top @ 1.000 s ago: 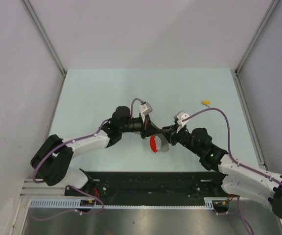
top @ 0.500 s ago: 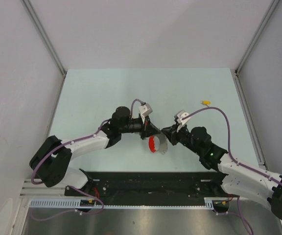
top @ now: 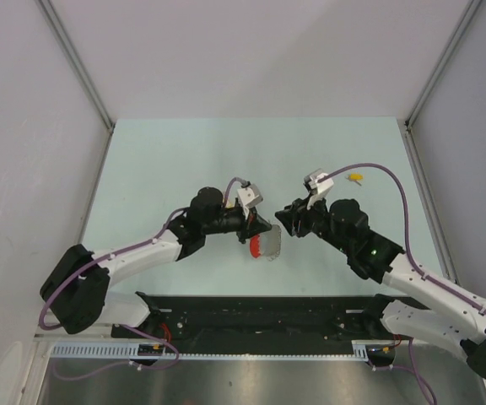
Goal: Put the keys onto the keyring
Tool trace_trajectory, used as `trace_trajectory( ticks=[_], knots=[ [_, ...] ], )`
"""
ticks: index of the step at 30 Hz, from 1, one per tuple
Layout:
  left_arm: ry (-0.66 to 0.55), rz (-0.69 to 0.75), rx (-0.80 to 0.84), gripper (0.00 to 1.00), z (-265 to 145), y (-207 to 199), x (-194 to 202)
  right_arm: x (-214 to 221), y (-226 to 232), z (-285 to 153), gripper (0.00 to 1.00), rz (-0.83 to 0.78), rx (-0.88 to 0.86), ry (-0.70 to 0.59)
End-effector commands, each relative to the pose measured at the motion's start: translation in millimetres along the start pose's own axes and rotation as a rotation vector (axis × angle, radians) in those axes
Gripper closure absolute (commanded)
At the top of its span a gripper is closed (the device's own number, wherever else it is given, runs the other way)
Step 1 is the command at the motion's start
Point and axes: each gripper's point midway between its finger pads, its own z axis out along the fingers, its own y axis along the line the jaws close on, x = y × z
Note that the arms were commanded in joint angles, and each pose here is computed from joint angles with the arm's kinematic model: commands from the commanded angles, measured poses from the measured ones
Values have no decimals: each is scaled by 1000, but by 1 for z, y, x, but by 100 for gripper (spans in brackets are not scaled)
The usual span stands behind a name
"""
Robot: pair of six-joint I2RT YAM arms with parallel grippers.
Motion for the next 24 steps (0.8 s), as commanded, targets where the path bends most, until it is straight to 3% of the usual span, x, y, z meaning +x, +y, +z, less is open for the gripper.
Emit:
trace_trajectory(
  ticks=[1, 7, 24],
  knots=[
    [-13, 136, -48, 100, -4, 1, -8, 3, -3, -4, 58, 95, 64, 113],
    [-18, 216, -76, 100, -6, 1, -11, 15, 2, 0, 57, 167, 85, 246],
    [-17, 314, -110, 100, -4, -2, -12, 4, 10, 13, 61, 354, -117, 298]
  ],
)
